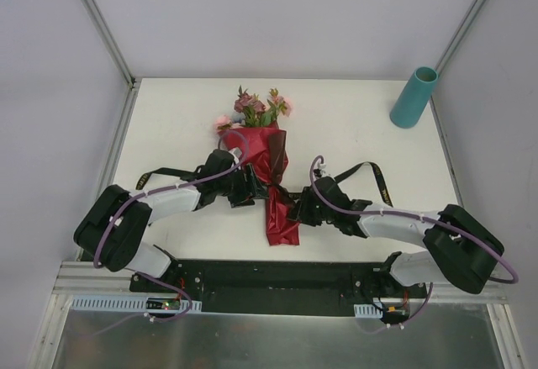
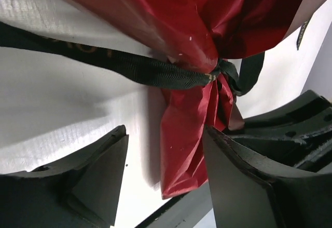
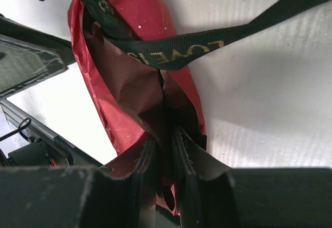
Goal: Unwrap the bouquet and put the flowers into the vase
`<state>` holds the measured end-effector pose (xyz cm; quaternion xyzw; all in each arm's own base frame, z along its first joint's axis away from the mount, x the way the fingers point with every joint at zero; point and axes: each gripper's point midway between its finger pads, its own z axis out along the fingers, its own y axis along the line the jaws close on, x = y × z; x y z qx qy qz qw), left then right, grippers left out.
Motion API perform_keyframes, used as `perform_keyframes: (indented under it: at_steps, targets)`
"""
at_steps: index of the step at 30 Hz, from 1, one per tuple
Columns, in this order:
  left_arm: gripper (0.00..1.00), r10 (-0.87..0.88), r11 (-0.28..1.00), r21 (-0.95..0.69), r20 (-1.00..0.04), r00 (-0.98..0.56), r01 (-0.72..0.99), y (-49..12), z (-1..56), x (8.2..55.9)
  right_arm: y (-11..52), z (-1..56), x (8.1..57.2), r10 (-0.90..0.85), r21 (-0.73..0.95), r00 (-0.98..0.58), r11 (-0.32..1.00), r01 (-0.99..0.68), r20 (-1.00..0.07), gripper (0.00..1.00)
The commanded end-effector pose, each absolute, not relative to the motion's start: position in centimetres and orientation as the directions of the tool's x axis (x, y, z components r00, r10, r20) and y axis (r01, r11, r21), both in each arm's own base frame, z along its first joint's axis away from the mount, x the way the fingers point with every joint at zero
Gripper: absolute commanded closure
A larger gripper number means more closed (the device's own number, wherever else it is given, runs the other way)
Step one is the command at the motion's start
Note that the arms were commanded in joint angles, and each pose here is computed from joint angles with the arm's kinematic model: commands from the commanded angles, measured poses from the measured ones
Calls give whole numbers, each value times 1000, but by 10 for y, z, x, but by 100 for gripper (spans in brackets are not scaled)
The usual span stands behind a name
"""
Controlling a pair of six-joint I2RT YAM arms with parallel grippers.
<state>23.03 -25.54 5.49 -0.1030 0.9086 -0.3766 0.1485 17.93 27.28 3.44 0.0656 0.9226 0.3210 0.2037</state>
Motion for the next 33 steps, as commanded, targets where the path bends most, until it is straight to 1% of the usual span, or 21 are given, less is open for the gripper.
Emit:
perform_keyframes:
  at_steps: [1,5,7,10,12,15,17,21,26,30,33]
  targets:
    - [41,-301,698,-716,-265,-916,-22,-262,51,240,284,49,195,349,661,-855,751,10,-383,76]
    - [45,-293,704,-711,-279,-914,-9,-264,45,240,277,70,194,354,651,-839,759,-2,-414,67]
    - [46,-283,715,-699,-281,-917,-6,-266,39,239,266,85,195,345,624,-820,781,-18,-456,62]
    - [48,-268,720,-694,-280,-922,1,-270,34,237,253,114,200,316,587,-776,805,-87,-547,59]
    - [49,-259,719,-695,-280,-924,8,-273,31,235,247,133,210,285,551,-725,820,-155,-627,59]
    - [53,-245,716,-698,-271,-931,16,-279,27,233,245,153,229,217,478,-662,844,-241,-717,59]
    - [57,-238,716,-698,-260,-936,12,-280,24,231,248,160,243,131,408,-624,853,-326,-771,59]
    - [62,-231,716,-698,-252,-940,11,-281,21,229,261,158,265,10,350,-619,833,-430,-785,60]
    - [67,-241,709,-705,-243,-940,0,-282,21,229,288,128,274,-137,334,-646,765,-550,-751,62]
    - [69,-248,700,-714,-246,-937,2,-283,23,230,306,119,277,-167,352,-616,694,-628,-770,62]
    - [71,-249,695,-719,-244,-937,3,-285,24,230,310,105,278,-172,360,-620,685,-633,-765,62]
